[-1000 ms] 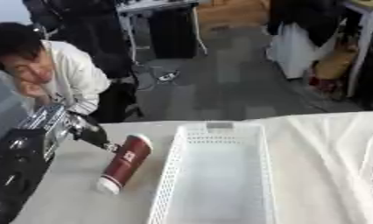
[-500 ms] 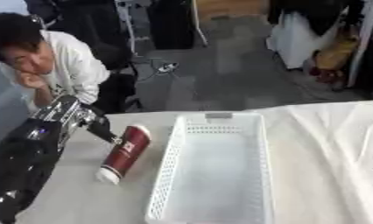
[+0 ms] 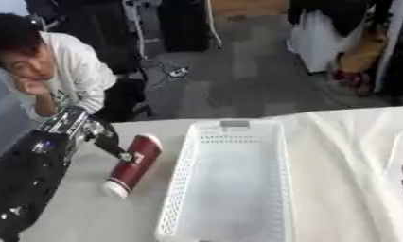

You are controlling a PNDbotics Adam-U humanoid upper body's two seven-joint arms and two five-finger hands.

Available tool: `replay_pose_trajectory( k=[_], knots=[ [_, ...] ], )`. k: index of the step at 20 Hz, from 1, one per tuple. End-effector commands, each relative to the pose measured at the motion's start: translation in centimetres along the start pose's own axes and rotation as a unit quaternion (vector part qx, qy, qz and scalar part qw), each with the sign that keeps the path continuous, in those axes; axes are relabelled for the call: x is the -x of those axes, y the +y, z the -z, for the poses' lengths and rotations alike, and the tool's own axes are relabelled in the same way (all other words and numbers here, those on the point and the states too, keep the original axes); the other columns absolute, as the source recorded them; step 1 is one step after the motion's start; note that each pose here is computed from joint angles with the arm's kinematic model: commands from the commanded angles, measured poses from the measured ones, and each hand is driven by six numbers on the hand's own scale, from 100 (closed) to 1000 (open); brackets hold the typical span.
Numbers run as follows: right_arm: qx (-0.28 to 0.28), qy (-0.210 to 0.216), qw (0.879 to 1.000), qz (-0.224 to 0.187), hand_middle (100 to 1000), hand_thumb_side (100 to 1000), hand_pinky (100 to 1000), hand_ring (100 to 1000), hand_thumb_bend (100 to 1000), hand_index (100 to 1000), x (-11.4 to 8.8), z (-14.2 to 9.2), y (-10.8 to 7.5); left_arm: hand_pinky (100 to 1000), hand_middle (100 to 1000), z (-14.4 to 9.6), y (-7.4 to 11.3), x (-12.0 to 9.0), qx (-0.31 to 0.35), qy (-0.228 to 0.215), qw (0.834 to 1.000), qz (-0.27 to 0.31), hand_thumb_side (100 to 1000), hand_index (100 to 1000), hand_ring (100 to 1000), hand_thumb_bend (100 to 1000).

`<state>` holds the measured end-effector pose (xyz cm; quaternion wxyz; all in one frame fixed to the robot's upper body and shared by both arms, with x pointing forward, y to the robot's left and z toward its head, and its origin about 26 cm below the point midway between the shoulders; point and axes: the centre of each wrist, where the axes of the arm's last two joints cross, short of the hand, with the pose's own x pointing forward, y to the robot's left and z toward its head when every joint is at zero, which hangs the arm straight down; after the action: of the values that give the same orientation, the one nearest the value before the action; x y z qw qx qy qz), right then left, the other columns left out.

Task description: Pick up objects on the table and place them in the box.

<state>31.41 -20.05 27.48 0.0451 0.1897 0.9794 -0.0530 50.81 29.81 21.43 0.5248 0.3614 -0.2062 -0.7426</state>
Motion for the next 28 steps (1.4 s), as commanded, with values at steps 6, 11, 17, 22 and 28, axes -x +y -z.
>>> replay_pose_trajectory(
  k=[6,11,17,22,28],
  knots=[
    [0.009,-0.018,1.0,0.008,597,1000,469,574,100,647,-0.3,1.1,0.1,862,961,-0.4,0.5,0.3,-0.006,0.007,1.0,0.013,1000,975,915,807],
    [0.011,-0.02,1.0,0.012,596,1000,468,574,100,647,-0.3,1.2,0.3,865,959,0.0,0.2,-0.2,-0.003,0.009,1.0,0.02,1000,969,916,808],
    [0.015,-0.023,0.999,0.016,596,1000,468,574,100,647,-0.4,1.4,0.5,864,952,0.4,-0.1,-0.8,-0.003,0.016,0.999,0.029,1000,948,914,811],
    [0.018,-0.026,0.999,0.021,597,1000,469,574,100,647,-0.5,1.6,0.7,865,948,0.7,-0.3,-1.2,-0.002,0.023,0.999,0.036,1000,936,911,815],
    [0.02,-0.029,0.999,0.027,599,1000,470,575,100,647,-0.6,1.7,0.9,869,940,1.1,-0.7,-1.2,-0.004,0.041,0.998,0.04,1000,912,910,812]
  ],
)
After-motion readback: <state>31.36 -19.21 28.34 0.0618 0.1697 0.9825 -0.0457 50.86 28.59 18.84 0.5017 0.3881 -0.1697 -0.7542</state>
